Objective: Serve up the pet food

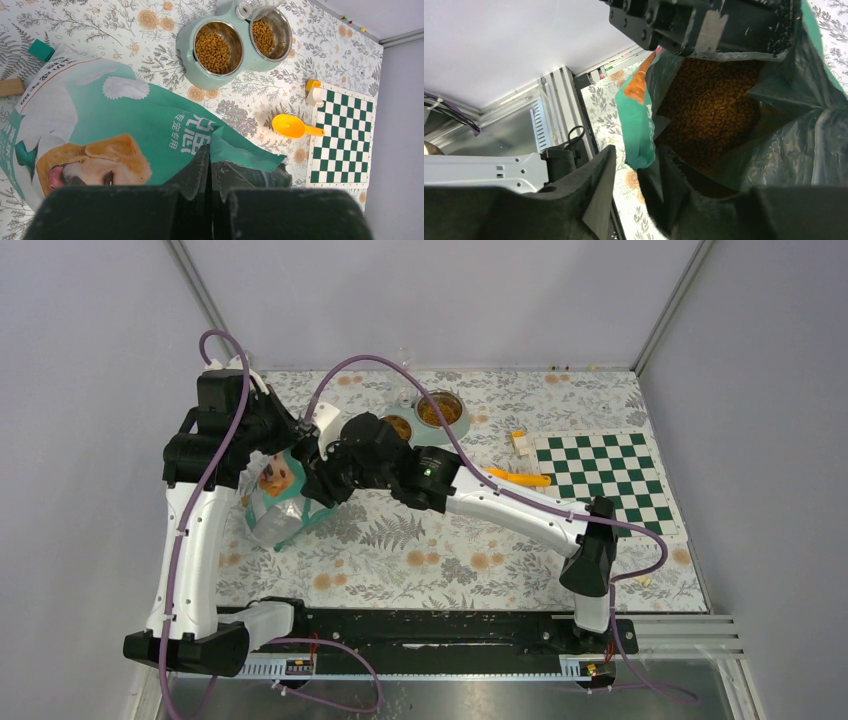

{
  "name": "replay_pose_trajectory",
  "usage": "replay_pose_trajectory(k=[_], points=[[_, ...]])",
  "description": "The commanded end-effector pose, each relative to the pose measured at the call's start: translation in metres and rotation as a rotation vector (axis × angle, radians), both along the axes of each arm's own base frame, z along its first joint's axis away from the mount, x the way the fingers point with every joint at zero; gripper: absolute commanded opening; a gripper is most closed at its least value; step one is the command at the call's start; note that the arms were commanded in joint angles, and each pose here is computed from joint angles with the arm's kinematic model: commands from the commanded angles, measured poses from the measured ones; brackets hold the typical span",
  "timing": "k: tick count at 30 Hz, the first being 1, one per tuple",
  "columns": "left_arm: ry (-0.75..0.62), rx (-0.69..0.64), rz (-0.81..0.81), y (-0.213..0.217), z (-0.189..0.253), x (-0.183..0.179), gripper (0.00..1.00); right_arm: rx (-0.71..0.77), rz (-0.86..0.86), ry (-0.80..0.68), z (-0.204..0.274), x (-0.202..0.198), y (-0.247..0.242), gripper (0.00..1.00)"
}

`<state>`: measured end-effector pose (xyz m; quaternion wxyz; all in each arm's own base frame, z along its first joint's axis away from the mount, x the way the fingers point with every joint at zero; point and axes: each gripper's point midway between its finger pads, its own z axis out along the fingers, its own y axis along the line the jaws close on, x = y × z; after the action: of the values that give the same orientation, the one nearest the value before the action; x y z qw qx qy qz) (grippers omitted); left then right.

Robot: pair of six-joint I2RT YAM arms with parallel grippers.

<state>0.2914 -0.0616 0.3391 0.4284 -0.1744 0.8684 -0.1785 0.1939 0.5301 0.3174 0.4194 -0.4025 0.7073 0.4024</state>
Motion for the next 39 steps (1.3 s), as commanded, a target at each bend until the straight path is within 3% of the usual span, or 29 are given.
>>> replay_pose_trajectory(k=[1, 5, 12, 16, 22, 26, 32, 39], points=[[-0.231, -0.028, 0.017, 0.001, 0.062, 0.003, 0.0, 0.005, 0.055, -0.011, 0.009, -0.009, 0.004, 0.38], [-0.24, -0.033, 0.02, 0.001, 0.066, 0.002, 0.0, -0.006, 0.059, -0.015, 0.013, -0.012, -0.002, 0.0], [-0.267, -0.033, 0.019, 0.002, 0.076, -0.006, 0.0, 0.09, 0.058, -0.115, 0.084, -0.015, -0.046, 0.0], [-0.314, -0.047, -0.061, -0.009, 0.085, -0.013, 0.0, 0.159, 0.106, -0.174, 0.132, -0.02, -0.079, 0.0], [-0.313, -0.058, -0.125, -0.019, 0.081, -0.016, 0.01, 0.086, 0.253, -0.309, 0.149, -0.035, -0.114, 0.0], [-0.319, -0.061, -0.176, -0.026, 0.08, -0.017, 0.13, 0.008, 0.385, -0.352, 0.138, -0.053, -0.129, 0.0], [-0.321, -0.041, -0.293, -0.039, 0.068, -0.013, 0.43, -0.076, 0.542, -0.272, 0.117, -0.075, -0.132, 0.0], [-0.381, -0.108, -0.504, -0.071, 0.079, -0.017, 0.55, -0.088, 0.562, -0.241, 0.108, -0.075, -0.126, 0.0]])
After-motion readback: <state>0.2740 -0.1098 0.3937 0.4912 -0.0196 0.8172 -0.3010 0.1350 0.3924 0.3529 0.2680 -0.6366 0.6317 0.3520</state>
